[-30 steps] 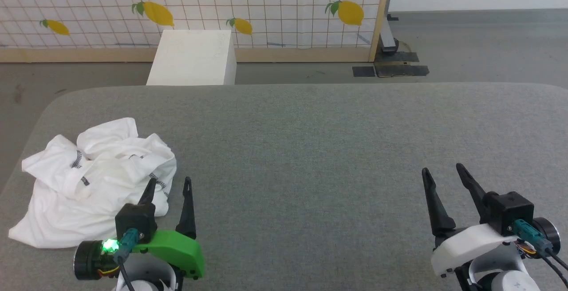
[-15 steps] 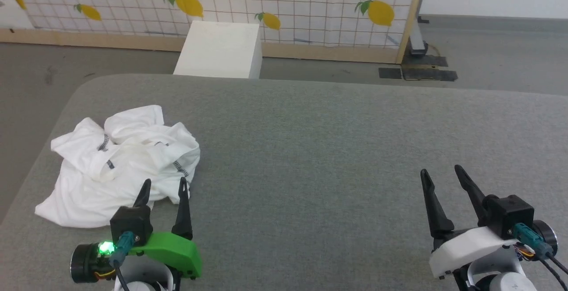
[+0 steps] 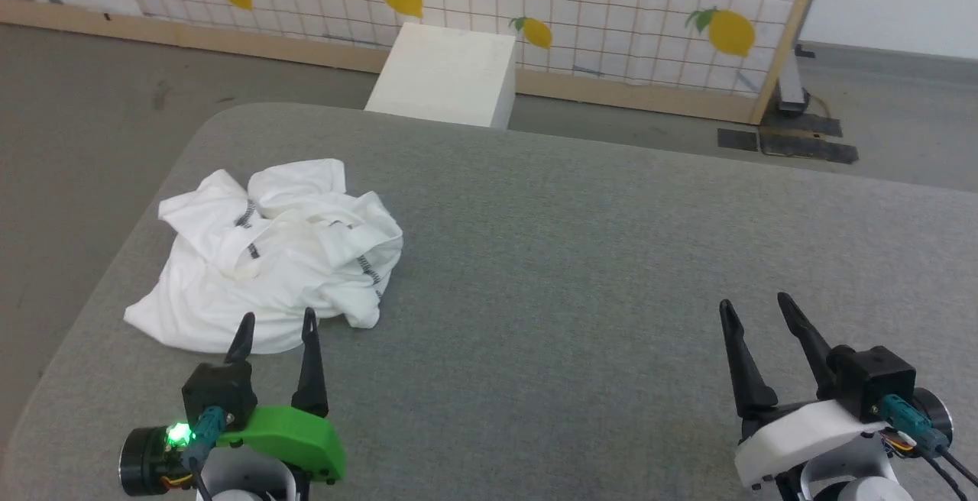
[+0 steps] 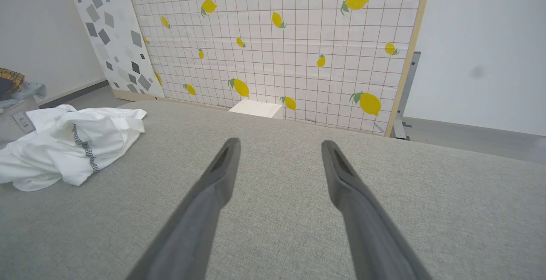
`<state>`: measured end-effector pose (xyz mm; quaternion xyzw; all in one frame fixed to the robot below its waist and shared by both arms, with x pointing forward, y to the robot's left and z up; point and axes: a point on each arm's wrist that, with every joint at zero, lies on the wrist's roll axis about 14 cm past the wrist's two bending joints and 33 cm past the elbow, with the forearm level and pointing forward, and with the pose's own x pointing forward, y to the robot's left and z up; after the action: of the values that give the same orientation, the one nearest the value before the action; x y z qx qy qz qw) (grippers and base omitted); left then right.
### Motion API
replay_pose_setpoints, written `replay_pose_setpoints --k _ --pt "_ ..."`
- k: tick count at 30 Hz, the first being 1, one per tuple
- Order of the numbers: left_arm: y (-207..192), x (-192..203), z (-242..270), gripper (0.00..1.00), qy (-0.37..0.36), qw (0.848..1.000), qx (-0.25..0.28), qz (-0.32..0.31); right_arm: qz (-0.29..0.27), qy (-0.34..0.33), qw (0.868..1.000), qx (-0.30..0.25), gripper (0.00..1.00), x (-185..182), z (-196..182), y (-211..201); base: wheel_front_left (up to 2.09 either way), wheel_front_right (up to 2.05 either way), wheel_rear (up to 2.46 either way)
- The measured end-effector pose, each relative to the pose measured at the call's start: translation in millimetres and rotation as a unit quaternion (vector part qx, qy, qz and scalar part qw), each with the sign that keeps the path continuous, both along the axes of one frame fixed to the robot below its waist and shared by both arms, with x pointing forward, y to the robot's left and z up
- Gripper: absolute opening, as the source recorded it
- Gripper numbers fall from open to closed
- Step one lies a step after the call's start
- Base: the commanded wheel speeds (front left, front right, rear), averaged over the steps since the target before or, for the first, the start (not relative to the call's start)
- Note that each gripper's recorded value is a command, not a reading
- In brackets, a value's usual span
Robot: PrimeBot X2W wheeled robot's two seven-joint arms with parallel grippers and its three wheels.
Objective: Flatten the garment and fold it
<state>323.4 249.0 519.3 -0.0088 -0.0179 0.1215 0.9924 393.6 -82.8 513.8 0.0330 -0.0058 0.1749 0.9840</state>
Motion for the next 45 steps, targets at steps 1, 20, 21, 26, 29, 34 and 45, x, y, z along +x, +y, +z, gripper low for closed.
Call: replay_pose_setpoints --k 1,20,21,26,29,34,45 --pt "3 -3 -1 1.0 0.002 1.0 -0.001 0.006 0.005 0.0 1.0 0.0 1.0 1 0 4 0.0 0.0 0.0" --pt "42 -43 -5 1.0 -0.004 0.996 -0.003 0.087 0.071 0.007 0.997 0.019 1.0 6 -8 51 0.0 0.0 0.0" --pt "43 -45 -6 1.0 -0.004 0.996 -0.004 0.09 0.074 0.008 0.997 0.019 1.0 6 -9 53 0.0 0.0 0.0" --pt "50 -54 -9 1.0 -0.002 0.994 -0.004 0.107 0.085 0.011 0.996 0.02 1.0 5 -13 62 0.0 0.0 0.0" --pt "52 -58 -10 1.0 -0.002 0.993 -0.006 0.114 0.091 0.012 0.996 0.021 1.0 6 -14 66 0.0 0.0 0.0" --pt "58 -65 -11 1.0 -0.003 0.992 -0.007 0.128 0.1 0.018 0.995 0.023 1.0 6 -19 72 0.0 0.0 0.0" --pt "68 -81 -11 1.0 -0.009 0.988 -0.005 0.157 0.123 0.019 0.992 0.026 1.0 4 -22 89 0.0 0.0 0.0"
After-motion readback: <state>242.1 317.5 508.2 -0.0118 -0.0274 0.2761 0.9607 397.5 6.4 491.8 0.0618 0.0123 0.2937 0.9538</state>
